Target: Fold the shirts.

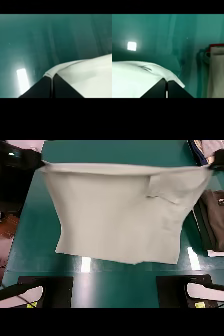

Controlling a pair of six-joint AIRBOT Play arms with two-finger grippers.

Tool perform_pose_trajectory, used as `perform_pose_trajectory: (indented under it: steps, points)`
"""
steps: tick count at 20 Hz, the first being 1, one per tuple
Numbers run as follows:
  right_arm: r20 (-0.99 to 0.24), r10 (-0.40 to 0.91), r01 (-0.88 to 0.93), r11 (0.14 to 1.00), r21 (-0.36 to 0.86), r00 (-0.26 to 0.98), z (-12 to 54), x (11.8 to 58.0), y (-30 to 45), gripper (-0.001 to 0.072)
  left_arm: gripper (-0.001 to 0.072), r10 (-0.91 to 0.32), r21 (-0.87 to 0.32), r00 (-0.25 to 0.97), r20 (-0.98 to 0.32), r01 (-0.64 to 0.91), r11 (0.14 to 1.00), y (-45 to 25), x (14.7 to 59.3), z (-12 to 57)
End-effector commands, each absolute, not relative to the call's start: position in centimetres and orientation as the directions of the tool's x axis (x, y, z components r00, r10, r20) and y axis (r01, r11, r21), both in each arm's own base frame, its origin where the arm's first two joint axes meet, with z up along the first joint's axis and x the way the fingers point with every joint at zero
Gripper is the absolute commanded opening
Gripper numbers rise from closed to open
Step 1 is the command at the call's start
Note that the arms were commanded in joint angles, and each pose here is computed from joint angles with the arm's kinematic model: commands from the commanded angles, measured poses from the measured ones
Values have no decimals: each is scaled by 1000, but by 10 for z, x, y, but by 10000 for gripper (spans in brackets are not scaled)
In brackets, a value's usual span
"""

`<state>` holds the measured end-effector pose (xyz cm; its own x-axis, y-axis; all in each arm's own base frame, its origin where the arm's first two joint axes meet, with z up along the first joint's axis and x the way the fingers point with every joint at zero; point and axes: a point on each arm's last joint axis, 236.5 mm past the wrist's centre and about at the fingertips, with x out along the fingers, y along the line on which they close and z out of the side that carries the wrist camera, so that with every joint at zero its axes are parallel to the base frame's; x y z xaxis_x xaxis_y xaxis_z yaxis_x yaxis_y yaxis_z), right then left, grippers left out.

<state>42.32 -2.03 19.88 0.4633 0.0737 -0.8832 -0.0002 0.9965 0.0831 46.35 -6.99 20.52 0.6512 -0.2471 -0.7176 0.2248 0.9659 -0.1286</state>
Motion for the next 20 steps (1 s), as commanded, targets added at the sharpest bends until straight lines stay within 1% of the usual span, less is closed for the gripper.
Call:
perform_pose_trajectory:
  steps: [1, 3, 5, 7, 9, 11, 13, 15, 17, 20]
  points:
    - [-929, 99, -1, 994, 106, 356, 116, 475, -9, 9, 25, -231, -144, 643, -730, 186, 972, -68, 520, 142]
    - [-901, 93, 9, 994, 106, 423, 99, 509, -11, 9, 25, -218, -139, 682, -698, 169, 976, -66, 544, 130]
    - [-861, 83, 16, 994, 105, 502, 95, 538, -14, 9, 25, -205, -133, 729, -653, 156, 979, -63, 565, 128]
    - [-823, 73, 19, 995, 101, 563, 97, 556, -17, 9, 25, -191, -123, 756, -626, 146, 982, -60, 578, 124]
    - [-808, 70, 22, 995, 102, 585, 95, 564, -18, 9, 25, -182, -113, 735, -653, 143, 983, -58, 581, 106]
    - [-841, 74, 26, 994, 104, 537, 75, 555, -17, 9, 25, -172, -70, 678, -714, 175, 982, -56, 572, 83]
    - [-899, 86, 32, 993, 110, 430, 43, 530, -14, 8, 25, -135, 1, 608, -782, 218, 976, -47, 557, 64]
    - [-938, 98, 30, 993, 115, 331, 14, 503, -7, 9, 25, -88, 44, 539, -838, 228, 973, -36, 540, 48]
    - [-954, 106, 23, 993, 118, 280, -2, 480, 2, 8, 25, -68, 52, 469, -881, 238, 970, -31, 524, 27]
    - [-962, 113, 3, 993, 117, 249, -20, 457, 17, 9, 26, -65, 40, 401, -914, 248, 968, -30, 506, -7]
